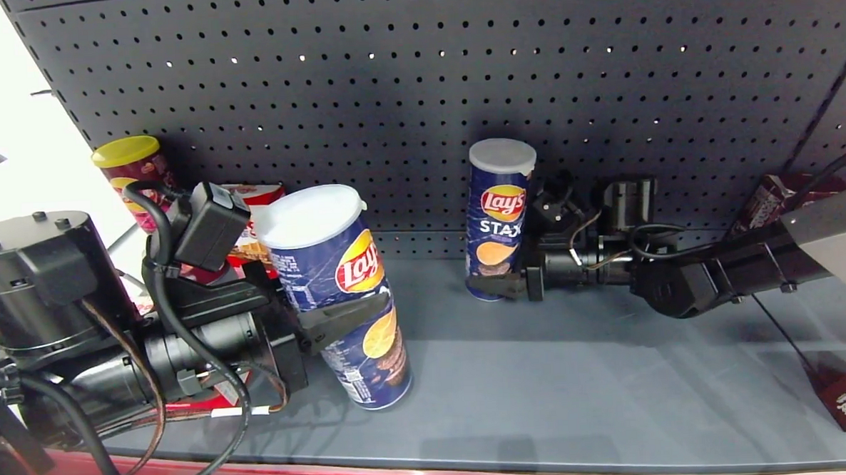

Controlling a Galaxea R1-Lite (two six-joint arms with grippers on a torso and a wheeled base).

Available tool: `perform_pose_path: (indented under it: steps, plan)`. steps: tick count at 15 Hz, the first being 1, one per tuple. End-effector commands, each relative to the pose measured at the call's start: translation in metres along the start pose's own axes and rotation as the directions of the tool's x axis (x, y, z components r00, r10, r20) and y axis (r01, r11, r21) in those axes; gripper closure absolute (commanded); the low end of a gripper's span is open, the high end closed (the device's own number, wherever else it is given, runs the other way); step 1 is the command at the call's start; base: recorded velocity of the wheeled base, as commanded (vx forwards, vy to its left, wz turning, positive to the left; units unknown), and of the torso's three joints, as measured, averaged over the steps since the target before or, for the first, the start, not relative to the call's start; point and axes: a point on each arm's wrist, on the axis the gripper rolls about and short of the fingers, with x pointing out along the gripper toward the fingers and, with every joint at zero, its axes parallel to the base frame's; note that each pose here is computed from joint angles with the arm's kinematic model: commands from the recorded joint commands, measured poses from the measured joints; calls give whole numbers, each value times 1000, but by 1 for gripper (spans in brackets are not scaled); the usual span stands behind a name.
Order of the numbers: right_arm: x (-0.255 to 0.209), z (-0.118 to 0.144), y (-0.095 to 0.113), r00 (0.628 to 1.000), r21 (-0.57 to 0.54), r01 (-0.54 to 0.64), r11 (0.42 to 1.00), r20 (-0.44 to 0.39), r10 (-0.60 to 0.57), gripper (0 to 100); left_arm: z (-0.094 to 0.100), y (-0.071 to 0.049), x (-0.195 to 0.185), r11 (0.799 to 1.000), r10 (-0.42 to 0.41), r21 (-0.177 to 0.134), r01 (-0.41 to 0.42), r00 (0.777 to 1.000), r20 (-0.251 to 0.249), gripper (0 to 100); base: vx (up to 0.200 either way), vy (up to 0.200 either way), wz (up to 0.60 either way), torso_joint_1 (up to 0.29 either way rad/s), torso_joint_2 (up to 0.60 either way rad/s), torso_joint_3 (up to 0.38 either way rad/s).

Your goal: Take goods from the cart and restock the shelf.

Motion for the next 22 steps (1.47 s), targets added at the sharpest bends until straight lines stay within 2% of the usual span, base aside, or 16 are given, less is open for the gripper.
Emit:
perform_pose_path:
  steps: [1,4,6,10,13,14,16,19,22]
  plan:
    - [9,-3,-1,1000,1,-9,1000,1,9,100,1,0,-1,1000,2,2,-2,1000,4,100,0,0,0,0,0,0]
    - [10,1,2,1000,-4,10,1000,-1,-10,100,1,0,-1,1000,2,3,-2,1000,5,100,0,0,0,0,0,0]
    - [0,16,8,1000,-26,18,999,20,-17,100,1,0,-1,1000,0,2,0,1000,4,100,0,0,0,0,0,0]
    - [-34,40,37,998,-35,64,997,25,-64,100,3,0,-1,1000,0,7,-1,1000,12,100,0,0,0,0,0,0]
    - [-70,42,78,997,-20,74,997,-3,-74,100,6,-3,-4,1000,-1,13,1,1000,21,100,0,0,0,0,0,0]
    - [-74,42,83,997,-19,76,997,-5,-77,100,6,-3,-4,1000,-1,13,1,1000,21,100,0,0,0,0,0,0]
    - [-95,41,120,995,-39,101,994,10,-100,100,5,-3,-5,1000,2,11,-2,1000,18,100,0,0,0,0,0,0]
    - [-110,27,159,995,-36,103,994,-11,-104,100,4,-4,-5,1000,0,11,-1,1000,15,100,0,0,0,0,0,0]
    - [-113,9,173,994,-39,110,993,-15,-111,100,4,-5,-5,1000,-6,11,5,1000,15,100,0,0,0,0,0,0]
